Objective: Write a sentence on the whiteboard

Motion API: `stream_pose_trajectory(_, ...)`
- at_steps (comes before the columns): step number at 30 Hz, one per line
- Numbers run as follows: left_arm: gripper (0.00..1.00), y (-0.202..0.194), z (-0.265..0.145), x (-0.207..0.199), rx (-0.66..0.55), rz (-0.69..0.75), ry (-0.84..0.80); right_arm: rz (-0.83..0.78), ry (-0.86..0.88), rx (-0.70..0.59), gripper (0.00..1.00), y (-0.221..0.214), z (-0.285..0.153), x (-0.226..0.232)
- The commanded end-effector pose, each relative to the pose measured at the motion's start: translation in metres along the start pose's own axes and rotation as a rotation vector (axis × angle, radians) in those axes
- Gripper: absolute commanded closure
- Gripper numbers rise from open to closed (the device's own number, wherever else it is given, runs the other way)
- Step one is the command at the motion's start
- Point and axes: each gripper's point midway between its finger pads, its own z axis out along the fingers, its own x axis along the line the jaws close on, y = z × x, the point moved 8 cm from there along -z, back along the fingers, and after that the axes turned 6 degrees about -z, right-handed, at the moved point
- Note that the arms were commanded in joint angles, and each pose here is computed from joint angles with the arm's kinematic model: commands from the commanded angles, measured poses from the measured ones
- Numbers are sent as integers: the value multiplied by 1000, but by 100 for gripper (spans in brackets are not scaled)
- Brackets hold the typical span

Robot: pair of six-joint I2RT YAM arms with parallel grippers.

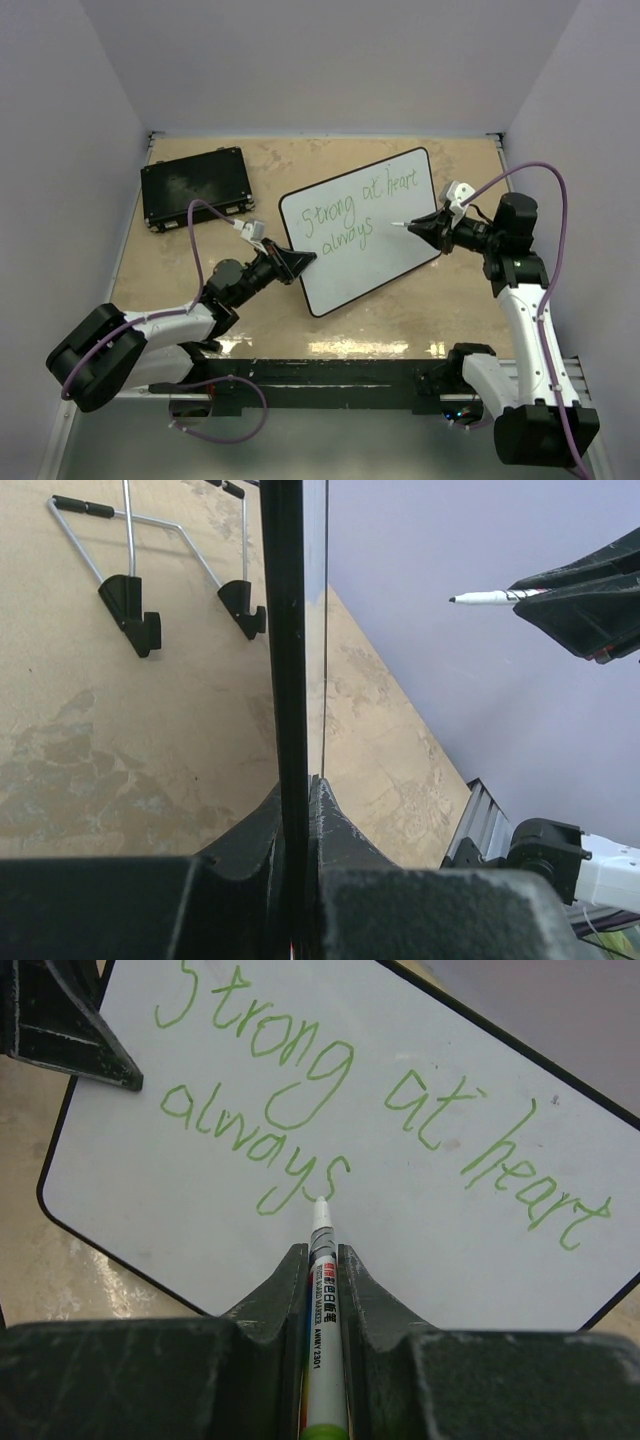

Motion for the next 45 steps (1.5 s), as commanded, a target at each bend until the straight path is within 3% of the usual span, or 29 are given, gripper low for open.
stream_pose_trajectory(1,100,9,4,-20,-53,51,-97,-34,-69,-1,100,0,1,-8)
stream_pose_trajectory(15,100,-10,-7,-16,-41,-59,-70,-57,-43,3,100,-8,-1,2)
stream_pose_trajectory(25,100,-15,-12,-21,-10,-46,-113,-59,-23,31,100,-18,1,2)
stream_pose_trajectory(33,100,-14,-10,-25,23,67,-142,-84,42,20,100,0,-6,8)
stream_pose_trajectory(37,100,12,5,-44,14,184,-186,-111,232,-107,100,34,-18,29)
stream_pose_trajectory(45,100,46,22,-46,51,256,-274,-185,316,-86,100,73,-33,30)
